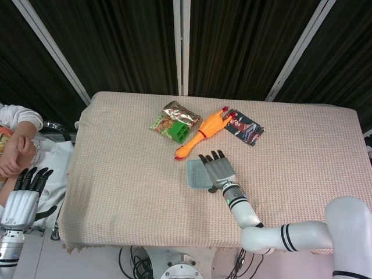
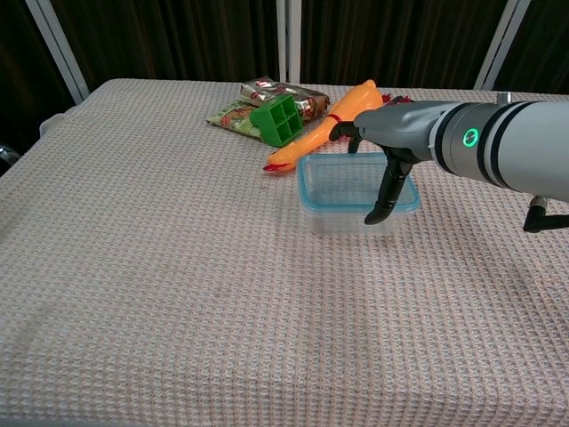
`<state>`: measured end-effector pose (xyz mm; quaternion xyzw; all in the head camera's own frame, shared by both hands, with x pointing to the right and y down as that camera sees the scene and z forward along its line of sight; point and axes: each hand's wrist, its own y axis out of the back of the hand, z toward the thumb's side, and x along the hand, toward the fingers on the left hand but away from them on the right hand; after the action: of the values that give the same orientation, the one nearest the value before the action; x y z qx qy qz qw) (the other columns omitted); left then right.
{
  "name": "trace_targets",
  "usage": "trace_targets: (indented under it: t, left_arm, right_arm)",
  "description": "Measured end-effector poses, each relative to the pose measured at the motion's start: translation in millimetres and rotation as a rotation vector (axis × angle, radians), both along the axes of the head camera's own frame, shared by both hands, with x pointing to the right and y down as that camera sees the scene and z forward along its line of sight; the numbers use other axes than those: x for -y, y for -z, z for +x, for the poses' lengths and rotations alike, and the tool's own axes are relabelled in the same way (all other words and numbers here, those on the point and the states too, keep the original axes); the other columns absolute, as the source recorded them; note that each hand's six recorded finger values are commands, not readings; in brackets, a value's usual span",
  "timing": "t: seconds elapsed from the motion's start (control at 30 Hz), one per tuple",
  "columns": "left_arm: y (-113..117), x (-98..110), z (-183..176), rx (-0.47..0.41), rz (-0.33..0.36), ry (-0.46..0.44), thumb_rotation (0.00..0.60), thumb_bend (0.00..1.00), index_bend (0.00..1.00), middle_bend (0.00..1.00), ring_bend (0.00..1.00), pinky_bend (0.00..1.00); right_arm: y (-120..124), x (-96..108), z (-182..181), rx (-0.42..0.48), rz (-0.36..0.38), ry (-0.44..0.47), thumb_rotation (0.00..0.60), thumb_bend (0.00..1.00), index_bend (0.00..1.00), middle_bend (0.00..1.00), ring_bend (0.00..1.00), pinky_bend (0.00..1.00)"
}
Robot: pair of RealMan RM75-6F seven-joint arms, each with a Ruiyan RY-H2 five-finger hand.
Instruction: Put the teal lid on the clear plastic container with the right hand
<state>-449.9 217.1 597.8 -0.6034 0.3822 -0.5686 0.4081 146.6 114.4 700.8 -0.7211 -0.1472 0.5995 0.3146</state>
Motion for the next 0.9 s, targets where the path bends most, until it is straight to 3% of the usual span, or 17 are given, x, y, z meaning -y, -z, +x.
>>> trace_targets:
  t: [0.43, 0.67, 0.9]
  left_arm:
    - [0, 2, 2, 0.004, 0.002, -0.007, 0.600, 0.06, 0.11, 0.09, 0.01, 0.01]
    - [2, 0, 1, 0.006, 0.003, 0.003, 0.600, 0.06, 0.11, 0.09, 0.01, 0.01]
    - [2, -2, 3, 0.006, 0.004, 0.001, 0.600, 0.06, 0.11, 0.09, 0.01, 0.01]
  right_arm:
    - [6, -4, 3, 0.026, 0.010, 0.013, 0.600, 0.00, 0.00, 0.02, 0.00, 0.00]
    - [31, -18, 0, 0.074, 0.037, 0.090, 0.600, 0.00, 0.00, 0.13, 0.00, 0.00]
    - [43, -47, 3, 0.133, 0.026, 0.196, 0.600, 0.00, 0.00, 0.17, 0.00, 0.00]
